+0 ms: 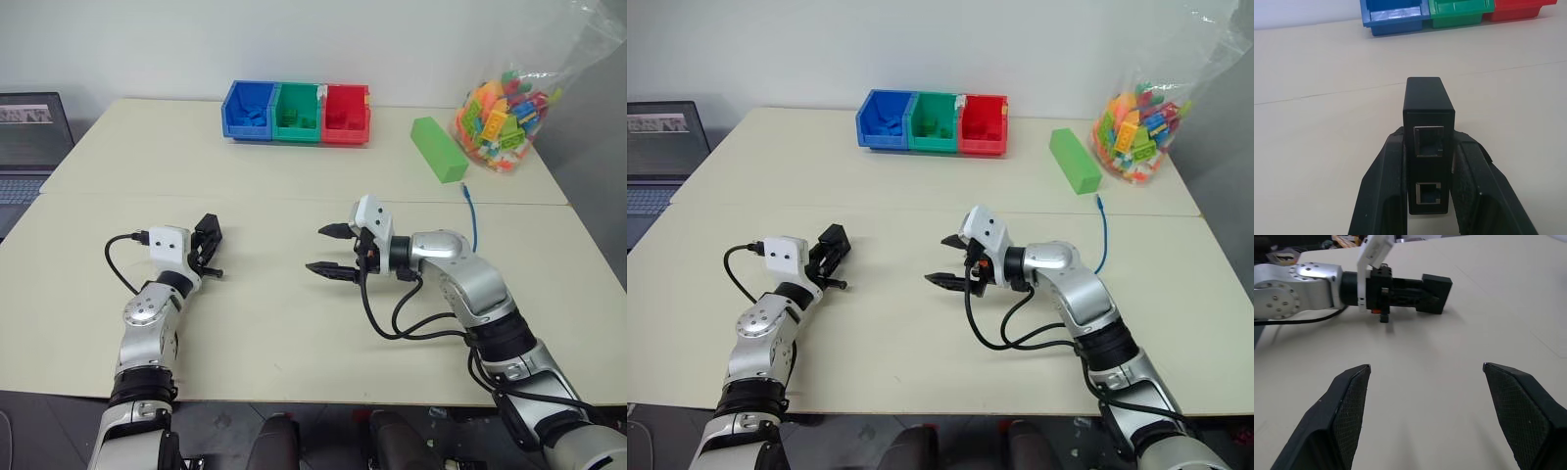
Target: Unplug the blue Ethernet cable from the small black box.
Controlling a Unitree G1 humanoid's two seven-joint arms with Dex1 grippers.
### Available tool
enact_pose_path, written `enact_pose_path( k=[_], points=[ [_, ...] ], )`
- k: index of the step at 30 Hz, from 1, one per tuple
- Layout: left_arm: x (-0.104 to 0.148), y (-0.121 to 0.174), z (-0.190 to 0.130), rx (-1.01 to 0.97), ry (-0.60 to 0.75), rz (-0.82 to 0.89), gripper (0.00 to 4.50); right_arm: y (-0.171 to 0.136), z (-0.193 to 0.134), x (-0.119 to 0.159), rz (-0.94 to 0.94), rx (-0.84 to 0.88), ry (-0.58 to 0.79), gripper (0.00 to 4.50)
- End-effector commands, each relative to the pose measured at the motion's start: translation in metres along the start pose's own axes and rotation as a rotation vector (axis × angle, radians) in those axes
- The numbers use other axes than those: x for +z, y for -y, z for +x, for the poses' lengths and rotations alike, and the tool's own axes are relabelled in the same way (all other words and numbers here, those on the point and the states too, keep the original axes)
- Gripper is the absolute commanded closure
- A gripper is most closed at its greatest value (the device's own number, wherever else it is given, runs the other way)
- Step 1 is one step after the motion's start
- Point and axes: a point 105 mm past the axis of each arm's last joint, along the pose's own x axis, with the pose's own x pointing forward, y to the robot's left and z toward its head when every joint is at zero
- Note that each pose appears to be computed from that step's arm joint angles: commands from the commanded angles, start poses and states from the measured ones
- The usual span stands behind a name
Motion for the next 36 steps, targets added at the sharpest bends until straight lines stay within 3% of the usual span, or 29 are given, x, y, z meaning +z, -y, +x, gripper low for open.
enact_pose_path(
  k=[1,13,17,20,27,36],
  points=[
    [-0.003,-0.008,-0.002,0.051,-0.002,-0.012,2.85,0.010,-0.001,0.017,-0.055,-0.056,0.040,0.61],
    [-0.001,-0.004,-0.018,0.020,-0.001,-0.003,0.23,0.006,0.000,0.018,-0.058,-0.051,0.039,0.61],
    [0.012,-0.008,-0.039,0.035,-0.006,0.065,0.23,0.004,-0.010,0.010,-0.046,-0.052,0.022,0.61],
    [0.027,-0.022,-0.061,0.073,-0.019,0.020,0.23,-0.001,-0.024,0.004,-0.030,-0.038,0.015,0.61],
    [0.071,-0.018,-0.100,-0.151,-0.097,0.141,0.23,0.001,-0.067,0.003,-0.032,0.008,0.013,0.61],
    [0.091,-0.018,-0.122,-0.328,-0.215,0.161,0.23,0.026,-0.104,-0.006,-0.069,0.029,-0.090,0.61]
  ],
)
